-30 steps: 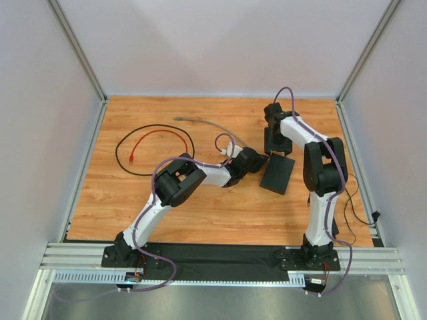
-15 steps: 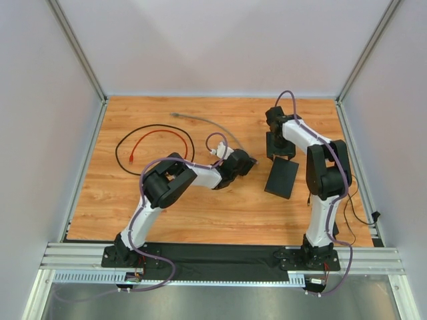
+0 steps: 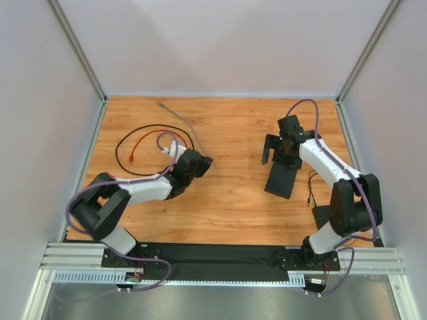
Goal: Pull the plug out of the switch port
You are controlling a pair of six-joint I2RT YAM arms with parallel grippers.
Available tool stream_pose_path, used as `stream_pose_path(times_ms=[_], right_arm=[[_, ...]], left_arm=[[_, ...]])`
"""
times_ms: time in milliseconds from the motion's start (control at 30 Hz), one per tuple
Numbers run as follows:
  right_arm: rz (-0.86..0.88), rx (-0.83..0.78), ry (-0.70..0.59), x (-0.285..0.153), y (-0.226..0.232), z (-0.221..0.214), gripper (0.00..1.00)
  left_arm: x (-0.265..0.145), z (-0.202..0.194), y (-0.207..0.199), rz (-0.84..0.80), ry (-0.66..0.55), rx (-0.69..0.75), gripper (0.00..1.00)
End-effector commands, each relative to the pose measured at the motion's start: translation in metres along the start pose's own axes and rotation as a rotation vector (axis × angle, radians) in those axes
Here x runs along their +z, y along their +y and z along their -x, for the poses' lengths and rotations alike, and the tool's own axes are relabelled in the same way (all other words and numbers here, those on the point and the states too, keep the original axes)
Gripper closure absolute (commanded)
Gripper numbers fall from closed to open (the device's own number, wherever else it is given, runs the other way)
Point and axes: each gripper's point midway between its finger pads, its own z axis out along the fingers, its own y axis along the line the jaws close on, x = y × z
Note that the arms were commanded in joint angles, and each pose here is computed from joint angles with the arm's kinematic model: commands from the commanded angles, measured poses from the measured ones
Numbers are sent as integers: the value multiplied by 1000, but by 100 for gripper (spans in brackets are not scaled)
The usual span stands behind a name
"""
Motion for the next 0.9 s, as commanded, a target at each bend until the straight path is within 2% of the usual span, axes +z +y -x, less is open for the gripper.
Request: stream_pose_path(times_ms=[0,133,233,300,400,467,533,600,633,700,767,867], right_arm=[[102,17,-47,-15,24,2,0],[115,-11,-62,-27,27,-8,0],[108,-12,-57,-29,25,-13,0],[113,-14,-52,-29,25,-16,0],[116,-20,-55,-30,27,-17,0],[112,-22,-54,-30,26,-18,0],[105,-35,-42,-28,24,-20,0],[49,-40,-61,-25,14,-18,0],[35,-45,-59,-23,10,-19,0],[-17,-41,-68,-19,0,-18,0],[-47,-14,-59,-12,-10,-22,0],[-2,35,-34,-2,-15,-25,0]], left_arm=[[-31,31,25,51,-103,30,100],[-67,66,53,106,-225,-20,100],[-76,71,79,175,-237,-51,100],[-79,71,89,204,-242,-78,96],[-79,72,97,204,-256,-79,77],[-77,72,101,227,-257,-78,53],[-73,69,99,240,-243,-71,35],[-70,67,99,260,-228,-40,29],[-67,67,88,244,-218,-35,26],[-68,64,94,295,-184,56,25],[-66,63,72,272,-165,131,25],[-64,53,45,234,-163,228,27]])
